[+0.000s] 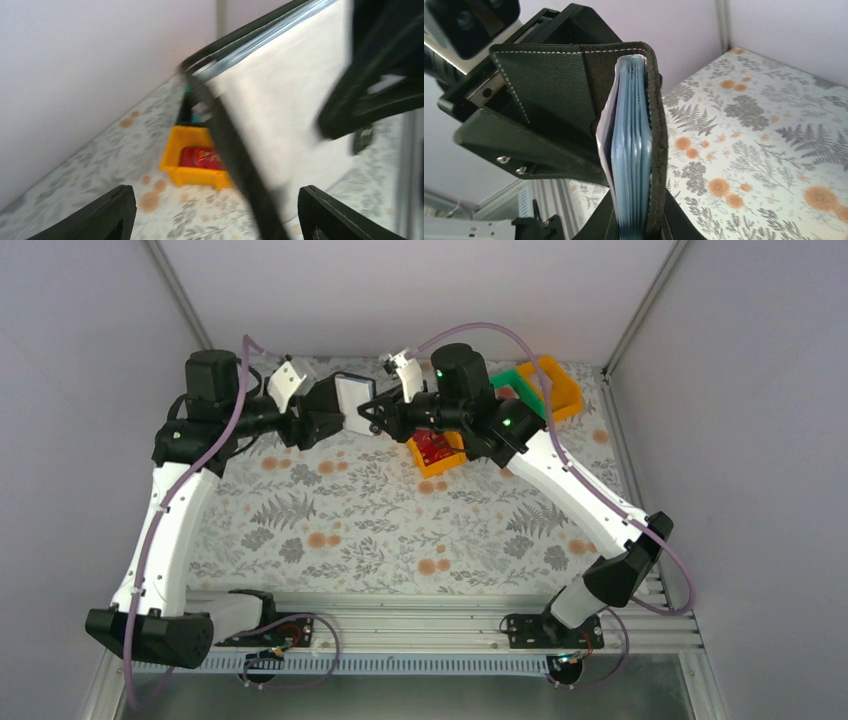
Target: Take the credit cards out of the card holder
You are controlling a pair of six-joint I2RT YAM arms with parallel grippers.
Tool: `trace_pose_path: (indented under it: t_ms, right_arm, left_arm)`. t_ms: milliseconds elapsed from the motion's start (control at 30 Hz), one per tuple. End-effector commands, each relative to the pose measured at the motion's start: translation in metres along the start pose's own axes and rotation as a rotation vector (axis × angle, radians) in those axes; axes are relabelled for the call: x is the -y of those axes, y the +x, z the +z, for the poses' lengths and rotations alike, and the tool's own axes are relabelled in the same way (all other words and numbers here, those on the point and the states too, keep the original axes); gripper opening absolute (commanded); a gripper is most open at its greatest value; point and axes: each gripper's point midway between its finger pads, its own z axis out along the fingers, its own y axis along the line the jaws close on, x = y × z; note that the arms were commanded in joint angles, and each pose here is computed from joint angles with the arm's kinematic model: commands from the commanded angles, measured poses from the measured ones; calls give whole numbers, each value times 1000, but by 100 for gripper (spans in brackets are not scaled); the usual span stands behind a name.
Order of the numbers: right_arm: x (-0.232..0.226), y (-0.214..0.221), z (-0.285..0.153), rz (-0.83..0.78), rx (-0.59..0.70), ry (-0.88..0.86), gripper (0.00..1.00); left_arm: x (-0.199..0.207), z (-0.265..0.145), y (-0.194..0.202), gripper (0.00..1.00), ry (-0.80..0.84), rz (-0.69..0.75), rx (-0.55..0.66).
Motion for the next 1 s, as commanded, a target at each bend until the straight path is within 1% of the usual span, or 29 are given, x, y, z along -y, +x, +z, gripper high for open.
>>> trace_pose_path:
  t_ms: [0,33,67,100,167,200,233,300,333,400,433,500,567,700,767,833,867,900,967]
  right_arm:
    - [-33,-8,-15,-114,26,-147,4]
    - [-35,-8,-16,-126,26,-157,4]
    - [-37,-8,-18,-137,27,-167,4]
    - [-39,-8,-19,-150,29,-176,4]
    - [-45,-6,-23,-171,25,-205,4]
    - [-47,-5,-25,-184,24,-218,4]
    - [-51,-4,-28,-198,24,-234,4]
    - [-56,-1,-36,-232,33,-254,10]
    - [-59,0,-41,-249,40,-268,18]
    - [-63,4,-51,-285,52,-281,40]
    - [-64,6,-55,-303,59,-283,49]
    - [-63,7,-66,-333,79,-275,60]
    - [-61,7,-75,-348,99,-257,65]
    - [-49,14,-76,-334,91,-200,69]
    - [-45,17,-72,-301,84,-188,74]
    - [-46,20,-70,-273,77,-203,78]
    - [-48,22,-68,-262,78,-203,84]
    - [-50,21,-67,-261,93,-191,86]
    - [-53,25,-65,-268,139,-163,86]
  left_arm:
    - [56,-17,-16,81,270,57,112]
    - [61,-19,-17,78,290,63,118]
    - [63,-20,-17,67,301,63,120]
    - [64,-21,-18,52,302,61,119]
    - [62,-21,-18,17,293,52,114]
    - [61,-20,-18,5,288,48,111]
    - [61,-21,-18,3,281,46,108]
    - [62,-22,-17,2,283,47,102]
    - [63,-23,-17,2,283,48,101]
    - [66,-26,-18,2,295,44,103]
    - [69,-28,-20,2,307,45,107]
    - [75,-32,-23,2,329,51,120]
    - [81,-37,-28,2,351,56,137]
    - [85,-40,-35,2,377,32,153]
    - [77,-37,-36,2,340,-11,142]
    - [60,-29,-34,2,263,-85,113]
    - [53,-26,-32,2,232,-127,98]
    - [49,-23,-30,2,218,-155,85]
    - [49,-23,-30,2,223,-165,87]
